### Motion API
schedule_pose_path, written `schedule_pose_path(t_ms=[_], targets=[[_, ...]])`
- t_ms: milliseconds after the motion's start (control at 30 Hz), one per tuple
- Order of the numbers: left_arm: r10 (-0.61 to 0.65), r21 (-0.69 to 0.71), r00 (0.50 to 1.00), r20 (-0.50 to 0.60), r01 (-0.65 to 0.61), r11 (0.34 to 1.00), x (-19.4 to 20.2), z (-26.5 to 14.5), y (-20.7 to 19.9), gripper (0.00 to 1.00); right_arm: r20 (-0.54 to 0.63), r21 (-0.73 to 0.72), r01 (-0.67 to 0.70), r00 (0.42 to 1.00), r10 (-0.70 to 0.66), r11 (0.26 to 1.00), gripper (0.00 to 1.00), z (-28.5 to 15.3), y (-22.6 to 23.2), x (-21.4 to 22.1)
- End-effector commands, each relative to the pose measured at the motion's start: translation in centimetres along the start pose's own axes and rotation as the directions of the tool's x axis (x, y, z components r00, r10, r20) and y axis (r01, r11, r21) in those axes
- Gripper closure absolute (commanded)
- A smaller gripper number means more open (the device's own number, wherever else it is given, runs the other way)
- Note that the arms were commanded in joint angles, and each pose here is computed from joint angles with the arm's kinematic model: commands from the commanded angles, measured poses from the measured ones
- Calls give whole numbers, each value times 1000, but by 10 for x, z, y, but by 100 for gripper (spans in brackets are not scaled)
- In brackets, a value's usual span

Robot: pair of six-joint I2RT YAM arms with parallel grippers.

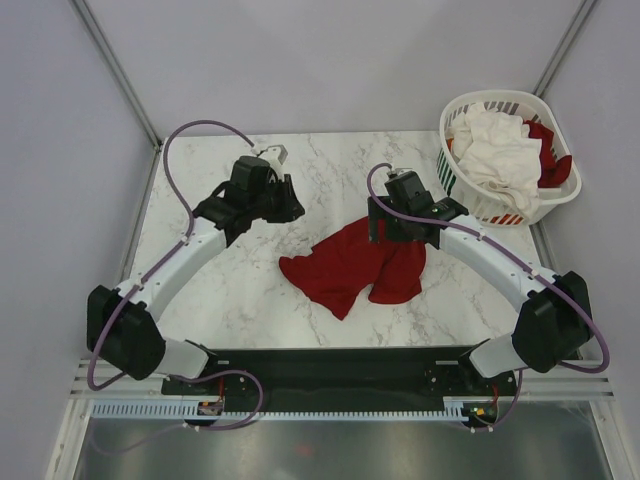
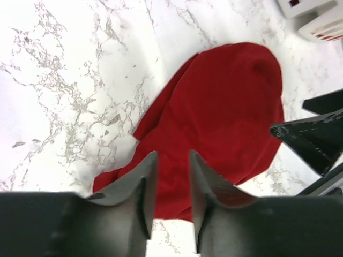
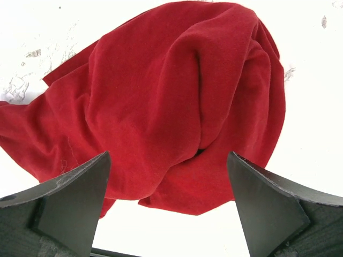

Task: Fold and stack the t-shirts
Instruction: Flatten the tshirt out

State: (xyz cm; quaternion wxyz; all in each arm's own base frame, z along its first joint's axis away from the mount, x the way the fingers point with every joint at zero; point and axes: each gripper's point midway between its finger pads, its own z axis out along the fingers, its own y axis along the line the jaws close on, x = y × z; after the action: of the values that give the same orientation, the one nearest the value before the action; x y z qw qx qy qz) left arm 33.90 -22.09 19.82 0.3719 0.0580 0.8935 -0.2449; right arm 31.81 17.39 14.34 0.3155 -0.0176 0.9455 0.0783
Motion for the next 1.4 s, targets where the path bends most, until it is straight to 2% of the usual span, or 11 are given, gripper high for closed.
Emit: schedule_pose_path(t_ms=[0, 67, 133, 600, 700, 800, 867, 900, 967, 1200, 1367], targets=[[58, 3, 996, -64, -58, 998, 18, 7, 6, 58, 23, -25, -1, 1000, 2, 1000, 2, -1, 4, -7], [39, -2, 989, -143, -40, 999, 42, 24, 14, 36, 16, -29, -5, 1000, 5, 1000, 2, 0, 5, -5], [41, -23, 977, -211, -47, 999, 63, 41, 23, 26, 10, -31, -3, 1000, 3, 1000, 2, 1, 5, -3], [74, -105, 931, -357, -119, 987, 123, 73, 38, 24, 6, 15, 22, 1000, -22, 1000, 2, 5, -6, 3], [62, -149, 919, -390, -129, 980, 141, 73, 49, 31, 0, 17, 25, 1000, -25, 1000, 2, 8, -6, 4], [45, -187, 911, -410, -132, 973, 152, 76, 59, 48, -3, 18, 25, 1000, -25, 1000, 2, 10, -6, 3], [53, -182, 910, -412, -139, 974, 152, 77, 56, 67, -7, 17, 28, 1000, -28, 999, 2, 10, -6, 4], [61, -179, 911, -407, -145, 973, 150, 77, 53, 84, -10, 17, 28, 1000, -28, 999, 2, 11, -6, 5], [74, -176, 914, -398, -155, 972, 147, 78, 50, 98, -8, 16, 28, 1000, -28, 999, 2, 10, -6, 5], [110, -173, 940, -324, -173, 970, 106, 54, 32, 98, 4, 20, 26, 1000, -26, 999, 2, 6, -7, 2], [208, -191, 977, -53, -215, 958, 7, -20, -6, 98, 51, 21, 18, 999, -20, 1000, 2, -7, -4, -19]])
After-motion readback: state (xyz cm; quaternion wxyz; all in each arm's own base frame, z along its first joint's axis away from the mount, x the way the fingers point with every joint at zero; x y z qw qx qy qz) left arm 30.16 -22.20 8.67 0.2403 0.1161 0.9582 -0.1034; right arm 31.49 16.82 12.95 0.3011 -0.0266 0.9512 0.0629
